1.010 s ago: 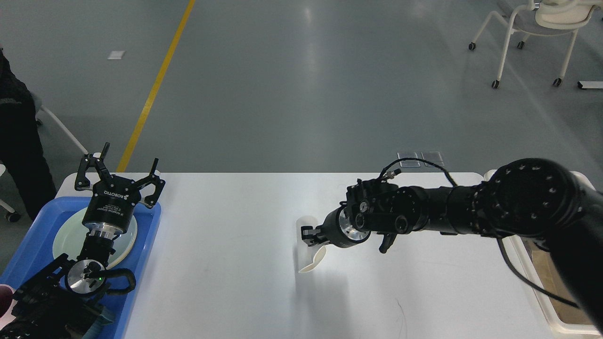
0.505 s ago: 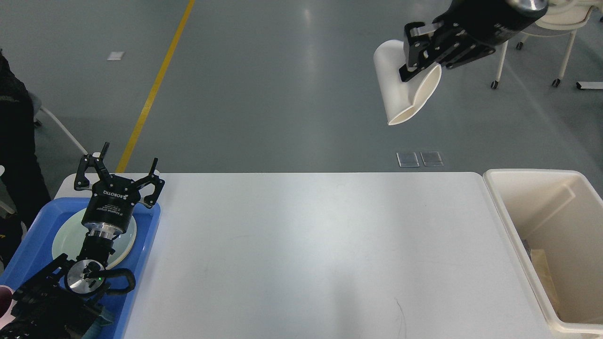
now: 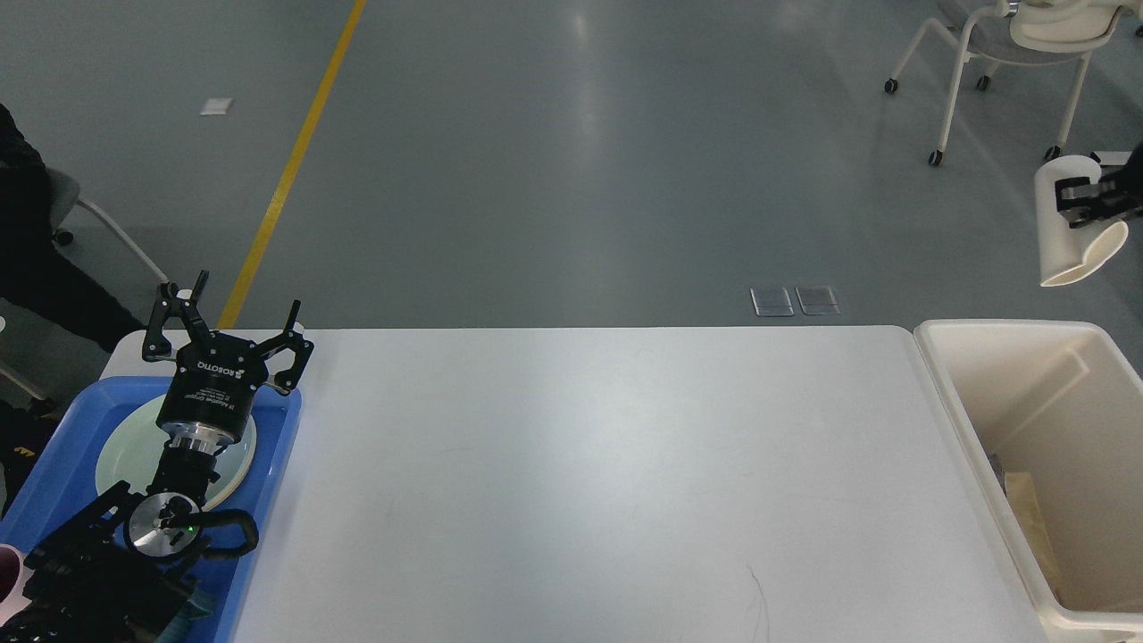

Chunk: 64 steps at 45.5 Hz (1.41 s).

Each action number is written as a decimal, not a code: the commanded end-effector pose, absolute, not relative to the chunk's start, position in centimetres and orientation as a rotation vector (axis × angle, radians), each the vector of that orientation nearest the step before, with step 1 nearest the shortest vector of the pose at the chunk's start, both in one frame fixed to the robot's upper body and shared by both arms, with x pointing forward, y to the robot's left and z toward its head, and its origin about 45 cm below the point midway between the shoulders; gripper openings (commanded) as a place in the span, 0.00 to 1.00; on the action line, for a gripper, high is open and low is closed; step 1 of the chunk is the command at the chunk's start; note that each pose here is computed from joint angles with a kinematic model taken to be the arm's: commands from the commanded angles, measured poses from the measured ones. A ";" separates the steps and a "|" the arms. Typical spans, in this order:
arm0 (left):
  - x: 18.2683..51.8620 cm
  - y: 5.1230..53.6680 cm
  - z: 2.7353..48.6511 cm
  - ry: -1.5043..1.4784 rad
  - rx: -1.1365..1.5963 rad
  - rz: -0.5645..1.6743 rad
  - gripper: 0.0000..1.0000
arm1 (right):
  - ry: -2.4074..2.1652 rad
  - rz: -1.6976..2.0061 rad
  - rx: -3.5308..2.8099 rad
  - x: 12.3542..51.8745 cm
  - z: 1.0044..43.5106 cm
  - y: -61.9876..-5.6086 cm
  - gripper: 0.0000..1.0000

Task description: Tidy desktop

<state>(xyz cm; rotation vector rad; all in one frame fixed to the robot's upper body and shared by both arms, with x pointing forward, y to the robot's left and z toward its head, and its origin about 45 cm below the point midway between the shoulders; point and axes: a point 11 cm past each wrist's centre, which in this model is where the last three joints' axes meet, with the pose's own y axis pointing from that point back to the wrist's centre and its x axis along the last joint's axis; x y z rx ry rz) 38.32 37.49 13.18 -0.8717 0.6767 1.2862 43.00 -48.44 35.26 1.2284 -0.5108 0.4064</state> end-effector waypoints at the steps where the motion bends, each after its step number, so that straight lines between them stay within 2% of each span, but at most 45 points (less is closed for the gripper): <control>1: 38.3 37.5 13.2 0.677 -0.871 1.286 1.00 | -0.565 0.418 1.065 40.0 28.2 -57.3 0.00; 5: 38.3 37.5 13.2 0.677 -0.871 1.286 1.00 | -0.543 0.433 1.043 38.2 24.4 -59.2 0.00; 14: 38.3 37.5 13.2 0.676 -0.873 1.286 1.00 | -0.569 0.349 1.124 34.8 15.4 -57.8 0.00; 17: 38.3 37.5 13.2 0.677 -0.871 1.286 1.00 | -0.580 0.361 1.125 34.6 14.0 -57.3 0.35; 18: 38.3 37.5 13.2 0.676 -0.873 1.286 1.00 | -0.577 0.363 1.121 34.5 13.7 -57.2 0.52; 19: 38.3 37.5 13.2 0.676 -0.873 1.286 1.00 | -0.573 0.359 1.121 34.2 13.4 -57.2 0.79; 20: 38.3 37.5 13.2 0.677 -0.871 1.286 1.00 | -0.571 0.358 1.122 34.1 13.1 -57.1 1.00; 37: 38.3 37.5 13.2 0.677 -0.871 1.286 1.00 | -0.553 0.334 1.131 33.1 11.8 -57.0 1.00; 45: 38.3 37.5 13.2 0.676 -0.873 1.286 1.00 | -0.623 0.341 1.156 34.2 12.5 -56.4 1.00; 49: 38.3 37.5 13.2 0.676 -0.873 1.286 1.00 | -0.868 0.343 1.251 38.1 15.4 -54.5 1.00; 57: 38.3 37.5 13.2 0.677 -0.871 1.286 1.00 | -1.612 0.235 1.652 46.4 24.2 -48.2 1.00; 64: 38.3 37.5 13.2 0.677 -0.871 1.286 1.00 | -2.071 -0.001 2.159 50.8 31.9 -40.5 1.00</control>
